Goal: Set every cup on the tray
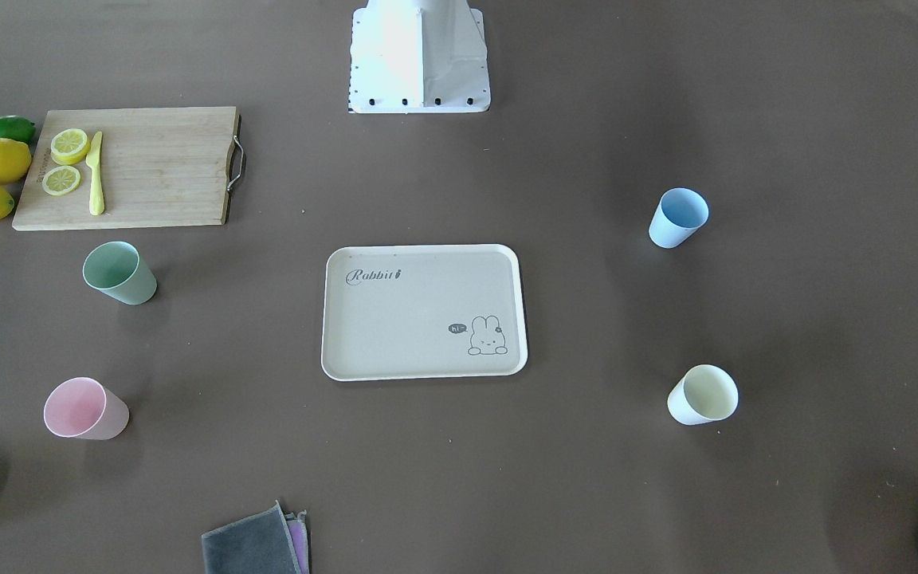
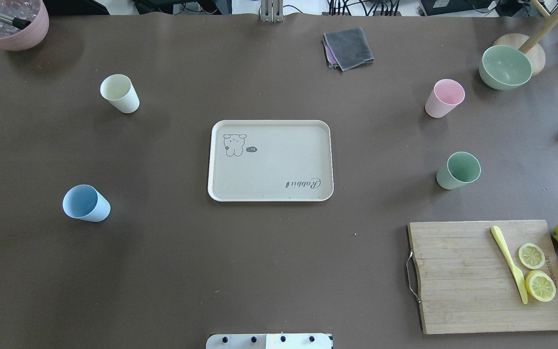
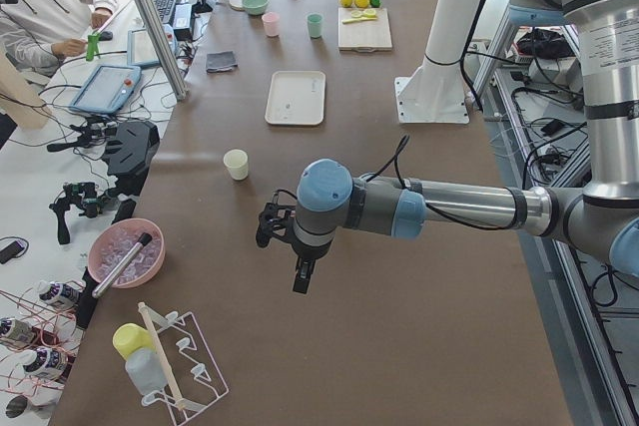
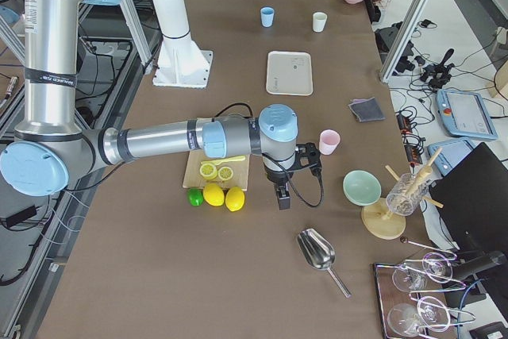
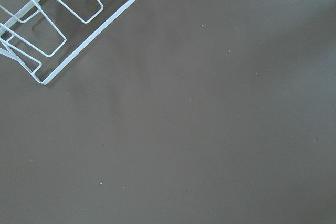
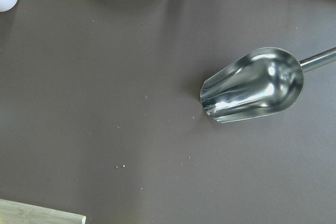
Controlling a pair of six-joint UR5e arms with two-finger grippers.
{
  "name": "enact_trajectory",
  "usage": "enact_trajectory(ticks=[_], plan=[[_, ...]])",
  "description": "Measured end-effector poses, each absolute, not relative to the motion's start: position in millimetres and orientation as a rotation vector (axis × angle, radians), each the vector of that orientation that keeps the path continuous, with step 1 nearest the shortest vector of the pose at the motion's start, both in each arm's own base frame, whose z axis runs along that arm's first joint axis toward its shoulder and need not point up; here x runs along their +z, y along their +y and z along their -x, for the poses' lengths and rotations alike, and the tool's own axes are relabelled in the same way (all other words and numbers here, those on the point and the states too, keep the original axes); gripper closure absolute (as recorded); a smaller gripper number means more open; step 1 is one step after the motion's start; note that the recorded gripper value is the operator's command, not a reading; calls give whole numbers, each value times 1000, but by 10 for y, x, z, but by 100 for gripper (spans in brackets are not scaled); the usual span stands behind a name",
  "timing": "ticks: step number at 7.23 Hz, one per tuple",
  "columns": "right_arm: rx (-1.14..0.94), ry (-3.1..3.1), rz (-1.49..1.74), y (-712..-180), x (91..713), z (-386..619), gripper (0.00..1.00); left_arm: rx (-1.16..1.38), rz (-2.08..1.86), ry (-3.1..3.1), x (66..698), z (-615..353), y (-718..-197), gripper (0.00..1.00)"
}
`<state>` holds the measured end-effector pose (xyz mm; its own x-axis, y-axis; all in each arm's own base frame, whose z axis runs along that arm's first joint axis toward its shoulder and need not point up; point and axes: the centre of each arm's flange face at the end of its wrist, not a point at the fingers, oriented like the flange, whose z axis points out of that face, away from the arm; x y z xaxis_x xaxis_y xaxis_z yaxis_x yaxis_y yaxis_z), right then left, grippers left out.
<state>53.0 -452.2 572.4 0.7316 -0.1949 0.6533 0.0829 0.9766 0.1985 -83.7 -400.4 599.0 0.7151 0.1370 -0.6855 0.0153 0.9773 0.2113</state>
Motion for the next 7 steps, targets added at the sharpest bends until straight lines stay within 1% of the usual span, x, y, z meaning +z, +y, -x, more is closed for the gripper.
enact_trajectory(ticks=[7], plan=[[-159,-827,-148,-4444,5722,-454,0,67,-207,774,5982,826,-3988,2]])
